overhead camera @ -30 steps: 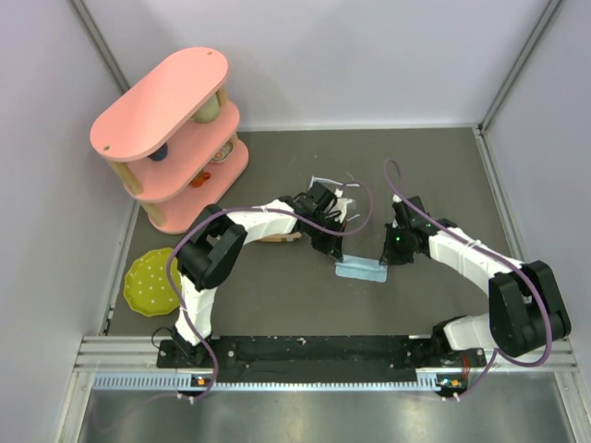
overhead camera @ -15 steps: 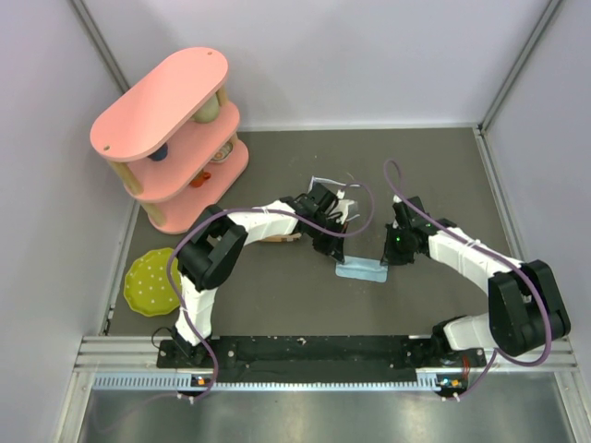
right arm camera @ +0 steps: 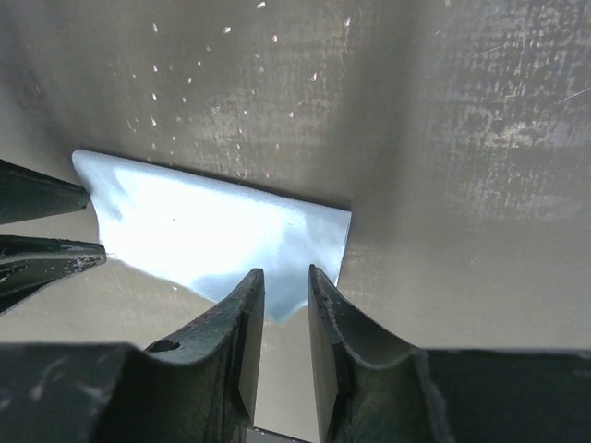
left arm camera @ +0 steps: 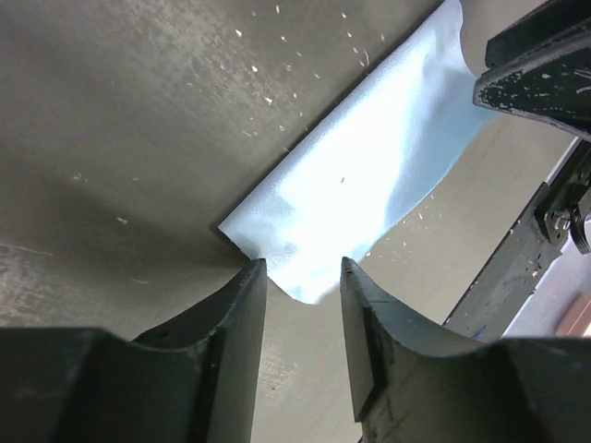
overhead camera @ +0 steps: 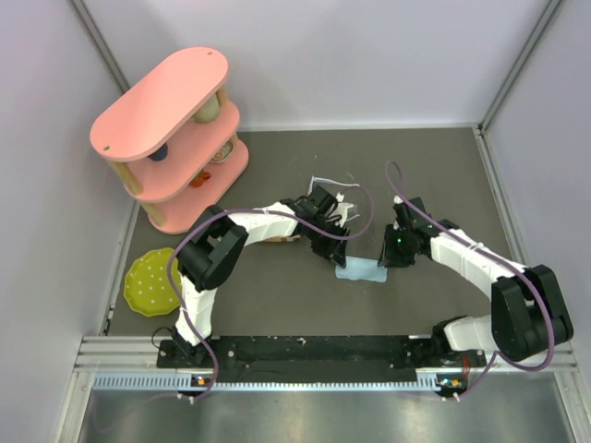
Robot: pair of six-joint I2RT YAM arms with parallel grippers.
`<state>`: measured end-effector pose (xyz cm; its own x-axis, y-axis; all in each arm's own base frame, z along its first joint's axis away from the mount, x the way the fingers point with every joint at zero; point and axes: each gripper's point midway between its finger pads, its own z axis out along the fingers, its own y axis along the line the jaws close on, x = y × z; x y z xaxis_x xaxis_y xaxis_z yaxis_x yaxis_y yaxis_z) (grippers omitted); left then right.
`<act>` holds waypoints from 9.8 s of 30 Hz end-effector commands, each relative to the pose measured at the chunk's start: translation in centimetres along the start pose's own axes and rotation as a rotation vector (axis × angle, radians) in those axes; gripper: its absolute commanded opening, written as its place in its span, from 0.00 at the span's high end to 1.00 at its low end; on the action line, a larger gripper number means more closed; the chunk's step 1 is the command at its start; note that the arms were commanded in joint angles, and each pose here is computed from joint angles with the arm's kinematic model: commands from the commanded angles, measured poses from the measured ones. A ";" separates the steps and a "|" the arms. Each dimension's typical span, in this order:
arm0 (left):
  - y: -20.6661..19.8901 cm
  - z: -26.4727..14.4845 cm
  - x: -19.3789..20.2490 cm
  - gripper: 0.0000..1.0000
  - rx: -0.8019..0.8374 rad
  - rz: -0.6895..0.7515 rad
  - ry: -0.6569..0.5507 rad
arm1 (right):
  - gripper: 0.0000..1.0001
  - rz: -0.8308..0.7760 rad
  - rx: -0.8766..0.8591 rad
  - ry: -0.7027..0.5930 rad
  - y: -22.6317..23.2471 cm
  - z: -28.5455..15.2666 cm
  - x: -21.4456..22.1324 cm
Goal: Organize the sunglasses
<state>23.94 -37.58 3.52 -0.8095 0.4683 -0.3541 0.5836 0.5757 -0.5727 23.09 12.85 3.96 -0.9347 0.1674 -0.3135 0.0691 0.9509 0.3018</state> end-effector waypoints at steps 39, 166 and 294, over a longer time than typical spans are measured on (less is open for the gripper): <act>0.1 1.9 -4.0 0.92 -0.007 -0.128 -0.112 | 0.93 0.127 -0.133 0.013 3.2 4.0 -1.9; 10.9 -14.8 5.7 0.53 -0.441 -0.604 -0.368 | 0.48 -0.009 -0.147 -0.249 7.2 -2.9 -4.4; 0.5 -1.3 -2.2 0.39 -0.180 -0.370 -0.149 | 0.73 0.044 0.216 -0.072 -1.2 0.6 -0.3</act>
<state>25.10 -36.77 3.69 -0.9685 0.1276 -0.2139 0.2268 0.8068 -0.5455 22.47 12.05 1.78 -0.9302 0.2006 -0.3074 0.1733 0.9783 0.1140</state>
